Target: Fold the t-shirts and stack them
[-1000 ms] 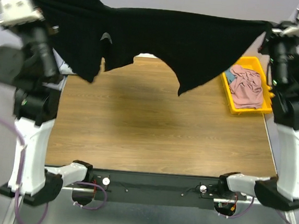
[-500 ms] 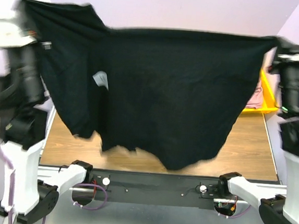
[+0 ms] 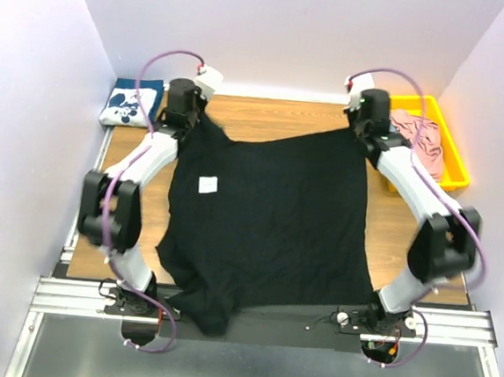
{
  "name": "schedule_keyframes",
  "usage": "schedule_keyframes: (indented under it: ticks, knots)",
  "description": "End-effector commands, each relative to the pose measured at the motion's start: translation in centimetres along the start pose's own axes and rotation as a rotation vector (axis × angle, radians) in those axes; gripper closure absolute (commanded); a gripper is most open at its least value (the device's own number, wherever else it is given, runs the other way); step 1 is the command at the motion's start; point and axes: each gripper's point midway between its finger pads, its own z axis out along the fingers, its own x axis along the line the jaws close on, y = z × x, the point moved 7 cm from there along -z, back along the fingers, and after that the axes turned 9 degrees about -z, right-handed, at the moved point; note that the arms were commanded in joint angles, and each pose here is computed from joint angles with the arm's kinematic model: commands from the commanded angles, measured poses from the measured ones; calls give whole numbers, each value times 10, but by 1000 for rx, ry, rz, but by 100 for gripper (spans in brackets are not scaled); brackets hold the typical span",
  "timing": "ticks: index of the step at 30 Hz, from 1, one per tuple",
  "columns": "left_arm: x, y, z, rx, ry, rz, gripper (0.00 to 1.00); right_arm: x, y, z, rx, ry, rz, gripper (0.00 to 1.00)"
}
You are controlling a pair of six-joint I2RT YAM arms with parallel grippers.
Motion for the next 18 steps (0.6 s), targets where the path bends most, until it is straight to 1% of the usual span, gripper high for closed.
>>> schedule_keyframes:
  ticks: [1, 2, 4, 6, 7, 8, 10, 11, 12, 14, 15, 16, 18]
  knots:
    - [-6, 14, 39, -111, -32, -62, 100, -3, -25, 49, 51, -96, -4, 99]
    - [-14, 1, 58, -69, -48, -68, 100, 8, -42, 69, 102, -78, -17, 99]
    - [-26, -15, 82, -31, -71, -94, 100, 14, -67, 100, 151, -74, -17, 99]
    - [-33, -24, 94, -10, -87, -122, 100, 16, -81, 120, 171, -73, 11, 99]
    - [-42, -36, 104, 22, -117, -142, 100, 10, -83, 130, 169, -74, 31, 99]
    - [-43, -31, 109, 15, -125, -155, 100, 12, -87, 137, 179, -72, 35, 99]
    - [-46, -39, 114, 35, -127, -163, 100, 19, -99, 153, 198, -45, 50, 99]
    - [-47, -43, 118, 40, -124, -154, 100, 13, -97, 159, 187, -56, 66, 99]
    - [-47, -46, 121, 45, -121, -148, 100, 18, -105, 169, 206, -52, 66, 99]
    - [-47, -55, 129, 76, -104, -133, 100, 15, -109, 178, 215, -66, 64, 99]
    - [-44, -50, 131, 74, -99, -130, 100, 11, -104, 183, 203, -77, 66, 99]
    - [-43, -50, 133, 74, -101, -133, 100, 12, -111, 189, 216, -79, 63, 99]
    - [-40, -47, 135, 74, -97, -145, 100, 9, -108, 194, 210, -90, 52, 99]
